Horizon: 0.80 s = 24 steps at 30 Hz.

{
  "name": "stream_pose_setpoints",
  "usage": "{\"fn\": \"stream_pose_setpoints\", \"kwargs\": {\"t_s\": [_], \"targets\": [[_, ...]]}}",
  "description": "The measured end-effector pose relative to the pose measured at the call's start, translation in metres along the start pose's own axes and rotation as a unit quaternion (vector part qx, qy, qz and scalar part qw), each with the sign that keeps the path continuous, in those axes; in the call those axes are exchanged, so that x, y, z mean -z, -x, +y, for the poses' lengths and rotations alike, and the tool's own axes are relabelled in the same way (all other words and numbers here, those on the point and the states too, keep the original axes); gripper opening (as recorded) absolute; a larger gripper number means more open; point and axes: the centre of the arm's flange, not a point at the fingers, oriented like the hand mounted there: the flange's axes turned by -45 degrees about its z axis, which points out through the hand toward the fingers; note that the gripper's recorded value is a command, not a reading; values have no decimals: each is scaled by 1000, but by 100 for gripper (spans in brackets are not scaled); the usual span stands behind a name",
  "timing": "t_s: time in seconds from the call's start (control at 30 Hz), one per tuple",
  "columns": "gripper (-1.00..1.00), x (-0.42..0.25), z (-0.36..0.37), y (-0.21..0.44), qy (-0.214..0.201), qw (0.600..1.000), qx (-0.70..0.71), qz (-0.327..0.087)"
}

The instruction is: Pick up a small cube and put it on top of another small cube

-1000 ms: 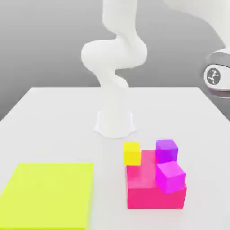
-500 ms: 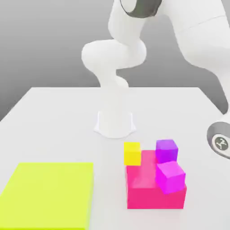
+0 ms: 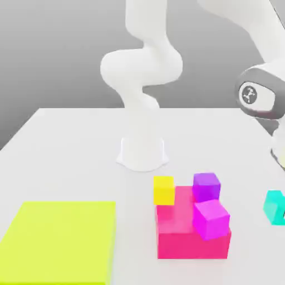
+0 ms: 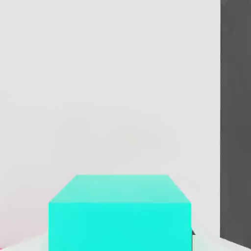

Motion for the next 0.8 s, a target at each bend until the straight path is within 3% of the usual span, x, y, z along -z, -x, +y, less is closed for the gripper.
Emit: {"fn": "stream_pose_setpoints", "kwargs": {"t_s": [0.47, 0.67, 0.7, 0.8], "targets": [[-100, 43, -114, 83, -4, 979, 202, 13], [-100, -10, -126, 88, -4, 974, 224, 17], [100, -18, -127, 88, -4, 974, 224, 17], [100, -18, -127, 88, -4, 974, 224, 17]]}}
